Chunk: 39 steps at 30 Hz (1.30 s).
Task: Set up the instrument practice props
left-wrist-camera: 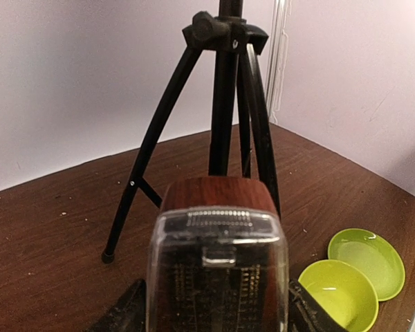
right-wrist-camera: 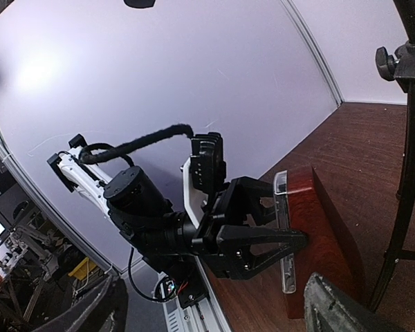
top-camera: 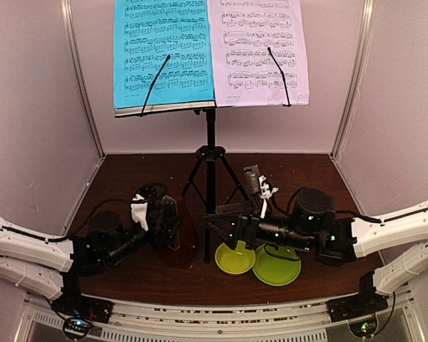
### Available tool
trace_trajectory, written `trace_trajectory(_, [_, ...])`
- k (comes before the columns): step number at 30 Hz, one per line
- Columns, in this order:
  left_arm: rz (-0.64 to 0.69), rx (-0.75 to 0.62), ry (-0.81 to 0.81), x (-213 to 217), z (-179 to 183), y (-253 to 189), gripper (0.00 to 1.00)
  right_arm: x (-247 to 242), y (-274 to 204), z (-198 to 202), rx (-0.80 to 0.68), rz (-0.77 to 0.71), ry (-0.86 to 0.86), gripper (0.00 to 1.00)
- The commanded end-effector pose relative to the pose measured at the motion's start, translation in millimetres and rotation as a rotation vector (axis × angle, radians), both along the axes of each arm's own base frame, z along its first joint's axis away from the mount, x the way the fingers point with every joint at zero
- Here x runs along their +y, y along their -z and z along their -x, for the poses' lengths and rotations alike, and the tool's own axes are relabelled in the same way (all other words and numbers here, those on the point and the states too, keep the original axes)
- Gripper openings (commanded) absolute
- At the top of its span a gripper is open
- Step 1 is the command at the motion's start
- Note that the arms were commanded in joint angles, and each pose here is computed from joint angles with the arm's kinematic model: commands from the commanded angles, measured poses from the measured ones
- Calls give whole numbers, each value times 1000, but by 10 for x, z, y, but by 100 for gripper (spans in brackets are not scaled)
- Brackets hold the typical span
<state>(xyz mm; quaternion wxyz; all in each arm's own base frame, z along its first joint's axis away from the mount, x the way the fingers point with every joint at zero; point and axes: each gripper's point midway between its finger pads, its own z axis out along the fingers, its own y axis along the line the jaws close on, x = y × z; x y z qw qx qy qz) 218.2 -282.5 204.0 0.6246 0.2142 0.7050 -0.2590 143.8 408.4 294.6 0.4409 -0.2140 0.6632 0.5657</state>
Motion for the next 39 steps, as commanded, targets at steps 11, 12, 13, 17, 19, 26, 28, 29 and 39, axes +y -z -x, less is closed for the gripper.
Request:
trace_trajectory(11, [169, 18, 76, -70, 60, 13, 12, 63, -21, -7, -33, 42, -1, 90])
trace_trajectory(12, [157, 28, 78, -48, 76, 53, 16, 72, -16, -9, -35, 49, -1, 90])
trace_trajectory(13, [147, 35, 81, -35, 89, 72, 21, 79, -17, -14, -36, 57, 0, 90])
trace_trajectory(17, [89, 58, 93, 23, 145, 134, 34, 128, 16, -51, -34, 97, 8, 90])
trace_trajectory(19, [57, 72, 101, 49, 177, 169, 41, 165, 25, -69, -32, 116, 6, 90])
trace_trajectory(26, [-34, 106, 122, 117, 254, 268, 61, 322, 73, -135, -7, 177, -1, 90])
trace_trajectory(28, [-54, 110, 130, 106, 262, 273, 65, 372, 77, -149, 1, 184, -4, 90])
trace_trajectory(29, [-53, 109, 132, 91, 258, 234, 67, 394, 84, -153, 4, 187, -7, 90])
trace_trajectory(39, [-38, 105, 155, 207, 362, 149, 79, 523, 199, -218, 41, 242, 5, 88])
